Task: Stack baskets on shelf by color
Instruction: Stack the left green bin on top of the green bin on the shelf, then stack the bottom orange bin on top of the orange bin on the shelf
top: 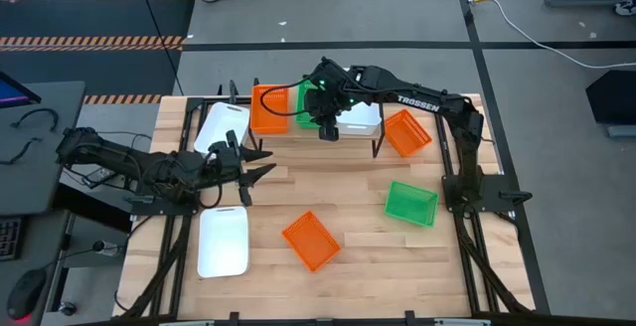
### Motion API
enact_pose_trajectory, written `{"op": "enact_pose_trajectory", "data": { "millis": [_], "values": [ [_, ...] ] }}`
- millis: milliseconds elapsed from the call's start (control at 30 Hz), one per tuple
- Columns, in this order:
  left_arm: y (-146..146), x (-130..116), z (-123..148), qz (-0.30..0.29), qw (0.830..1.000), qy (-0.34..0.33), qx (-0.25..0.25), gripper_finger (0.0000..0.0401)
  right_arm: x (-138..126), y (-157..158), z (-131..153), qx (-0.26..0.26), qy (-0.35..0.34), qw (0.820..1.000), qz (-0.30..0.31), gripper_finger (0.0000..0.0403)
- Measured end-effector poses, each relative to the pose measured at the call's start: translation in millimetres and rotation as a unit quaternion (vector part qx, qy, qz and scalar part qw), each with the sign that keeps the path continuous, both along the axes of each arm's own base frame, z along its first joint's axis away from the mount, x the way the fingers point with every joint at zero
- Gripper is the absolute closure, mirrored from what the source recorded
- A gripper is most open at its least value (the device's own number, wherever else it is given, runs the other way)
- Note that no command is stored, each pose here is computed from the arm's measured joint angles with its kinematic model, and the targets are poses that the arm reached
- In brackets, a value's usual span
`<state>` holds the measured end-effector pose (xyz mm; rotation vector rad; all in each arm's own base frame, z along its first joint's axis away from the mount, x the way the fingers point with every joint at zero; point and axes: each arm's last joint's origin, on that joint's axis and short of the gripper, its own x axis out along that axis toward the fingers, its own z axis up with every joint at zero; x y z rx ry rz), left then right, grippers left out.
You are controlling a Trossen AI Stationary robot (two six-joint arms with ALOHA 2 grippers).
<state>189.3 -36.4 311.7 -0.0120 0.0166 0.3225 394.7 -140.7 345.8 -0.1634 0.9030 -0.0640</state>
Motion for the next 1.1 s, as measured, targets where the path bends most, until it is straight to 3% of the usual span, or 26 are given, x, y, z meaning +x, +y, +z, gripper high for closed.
{"op": "enact_pose_trajectory", "data": {
  "millis": [200,433,667,1100],
  "values": [
    [0.0,-0.1,-1.7,0.0,1.0,0.01,0.004,0.0253,-0.3,19.2,10.5,-0.005,-0.013,1.0,0.022,0.0266],
    [0.6,0.0,-1.8,0.002,1.0,0.011,0.006,0.0252,-9.5,68.9,22.4,0.02,0.016,0.998,0.064,0.0267],
    [0.5,0.1,-2.9,0.001,1.0,0.016,0.006,0.0253,-14.0,110.5,-3.6,0.059,0.111,0.989,0.077,0.0268],
    [-0.5,1.6,-14.0,-0.005,0.998,0.057,-0.017,0.0253,-10.4,177.5,-53.8,0.069,0.139,0.984,0.089,0.0268]
  ]
}}
